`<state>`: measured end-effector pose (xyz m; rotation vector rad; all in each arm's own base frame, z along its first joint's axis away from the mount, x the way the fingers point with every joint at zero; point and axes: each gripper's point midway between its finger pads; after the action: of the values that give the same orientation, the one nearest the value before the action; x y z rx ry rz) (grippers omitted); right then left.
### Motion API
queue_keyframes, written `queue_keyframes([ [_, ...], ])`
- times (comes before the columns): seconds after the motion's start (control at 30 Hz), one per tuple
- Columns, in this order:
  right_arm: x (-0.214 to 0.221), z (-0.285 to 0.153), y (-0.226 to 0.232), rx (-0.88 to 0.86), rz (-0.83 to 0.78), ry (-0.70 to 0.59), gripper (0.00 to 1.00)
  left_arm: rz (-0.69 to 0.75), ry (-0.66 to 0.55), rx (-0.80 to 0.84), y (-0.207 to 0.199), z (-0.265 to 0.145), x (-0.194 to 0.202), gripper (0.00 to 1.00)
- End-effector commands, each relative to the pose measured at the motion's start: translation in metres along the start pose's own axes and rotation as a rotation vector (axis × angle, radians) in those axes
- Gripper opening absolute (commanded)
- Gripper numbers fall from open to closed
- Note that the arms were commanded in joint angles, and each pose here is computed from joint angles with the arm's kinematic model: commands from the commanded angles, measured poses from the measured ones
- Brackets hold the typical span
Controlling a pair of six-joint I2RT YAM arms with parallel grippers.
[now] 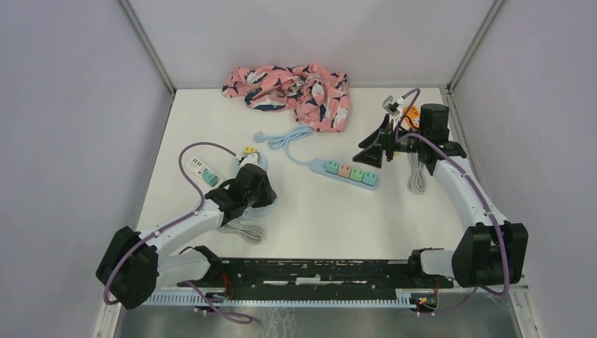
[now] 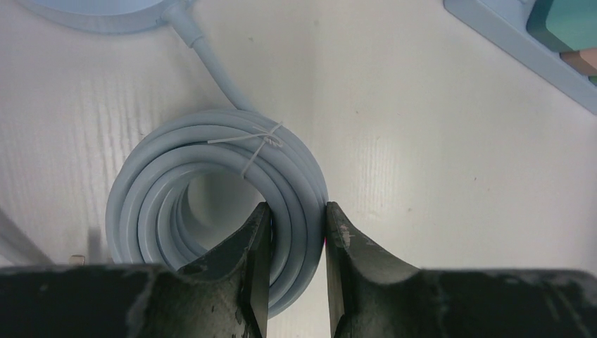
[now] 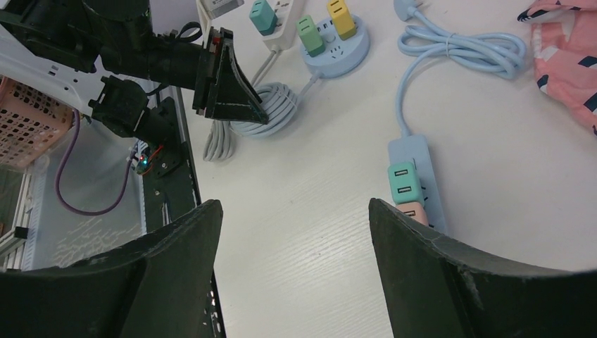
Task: Pull the plug off the socket
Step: Move the socket to the center of the board.
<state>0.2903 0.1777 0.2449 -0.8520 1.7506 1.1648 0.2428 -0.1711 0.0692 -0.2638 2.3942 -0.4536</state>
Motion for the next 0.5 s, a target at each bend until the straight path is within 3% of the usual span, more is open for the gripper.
queue_keyframes([
  [0.0, -0.014, 0.000, 0.005, -0.027, -0.063, -0.018, 0.82, 0.050, -0.051, 0.238, -0.068, -0.013, -0.026, 0.13],
  [0.23, -0.013, 0.000, 0.004, -0.027, -0.065, -0.011, 0.82, 0.220, 0.068, 0.456, -0.113, -0.018, 0.012, 0.15],
  [0.47, -0.012, 0.000, 0.003, -0.025, -0.066, -0.007, 0.82, 0.519, 0.168, 0.577, -0.138, -0.020, 0.067, 0.21],
])
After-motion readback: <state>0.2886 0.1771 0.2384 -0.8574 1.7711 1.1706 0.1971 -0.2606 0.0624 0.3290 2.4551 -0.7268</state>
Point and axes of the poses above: each gripper's point midway between its finger pads, its own z axis out along the fingers, its own y axis along the line the jaws close on, x = y × z, and after that the axes turned 4 degrees about -z, right-handed
